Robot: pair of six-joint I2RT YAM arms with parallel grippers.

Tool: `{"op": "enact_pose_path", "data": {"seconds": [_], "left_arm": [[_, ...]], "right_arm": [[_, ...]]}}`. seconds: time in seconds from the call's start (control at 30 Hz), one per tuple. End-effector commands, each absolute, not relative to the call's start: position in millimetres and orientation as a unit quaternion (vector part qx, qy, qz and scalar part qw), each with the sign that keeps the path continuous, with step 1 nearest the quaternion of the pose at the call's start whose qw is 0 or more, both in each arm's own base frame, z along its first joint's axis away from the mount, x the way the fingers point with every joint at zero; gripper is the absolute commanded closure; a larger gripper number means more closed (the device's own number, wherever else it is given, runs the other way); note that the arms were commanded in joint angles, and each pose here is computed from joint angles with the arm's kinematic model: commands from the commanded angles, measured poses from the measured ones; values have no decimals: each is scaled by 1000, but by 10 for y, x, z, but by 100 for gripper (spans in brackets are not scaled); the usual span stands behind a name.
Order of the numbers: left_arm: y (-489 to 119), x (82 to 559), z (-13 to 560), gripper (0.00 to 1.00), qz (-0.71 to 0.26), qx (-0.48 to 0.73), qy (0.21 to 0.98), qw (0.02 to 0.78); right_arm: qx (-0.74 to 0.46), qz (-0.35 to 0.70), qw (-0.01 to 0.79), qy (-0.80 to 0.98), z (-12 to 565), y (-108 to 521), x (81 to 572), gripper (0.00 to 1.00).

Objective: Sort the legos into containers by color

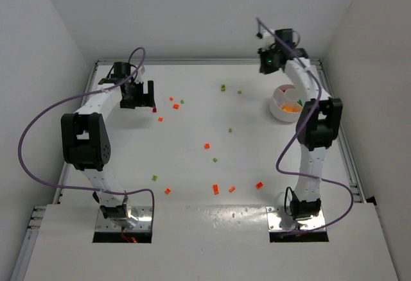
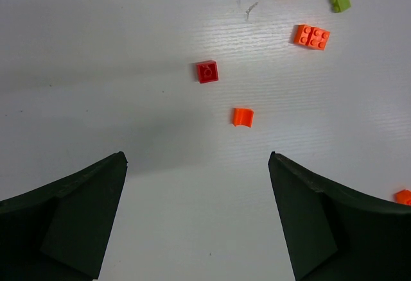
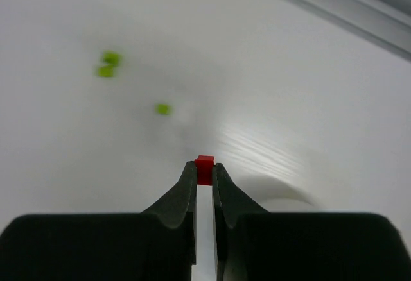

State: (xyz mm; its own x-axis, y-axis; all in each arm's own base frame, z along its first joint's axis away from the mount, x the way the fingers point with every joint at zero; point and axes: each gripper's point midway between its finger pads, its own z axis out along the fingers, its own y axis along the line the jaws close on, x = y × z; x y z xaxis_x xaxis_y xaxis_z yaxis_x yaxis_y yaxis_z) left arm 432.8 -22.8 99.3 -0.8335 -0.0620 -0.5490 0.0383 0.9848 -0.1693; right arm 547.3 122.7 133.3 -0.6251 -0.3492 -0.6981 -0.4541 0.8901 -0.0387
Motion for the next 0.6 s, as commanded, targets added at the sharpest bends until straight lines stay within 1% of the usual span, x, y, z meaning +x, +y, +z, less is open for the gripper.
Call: {"op": "enact_pose_path", "data": {"seconds": [0.0,0.03,0.13,0.17,0.23,0.57], "left_arm": [[-159,4399,1145,1,-83,-1,948,308],[-159,4399,1145,1,-83,-1,948,308],[-159,4399,1145,1,-83,-1,948,308],[-174,4398,1147,1,-87,0,947,308],[-171,4398,1146,1,-85,4,947,308],[-171,4398,1146,1,-85,4,947,308]], "right_arm": [[-208,39,385,898,1711,597,5488,100],[-191,28,386,902,1741,333,5510,100],[-156,18,388,908,1777,-100,5513,100],[-145,26,375,915,1693,-163,5471,100],[-134,31,376,916,1717,-304,5455,100],[-132,54,323,935,1433,-361,5286,100]]}}
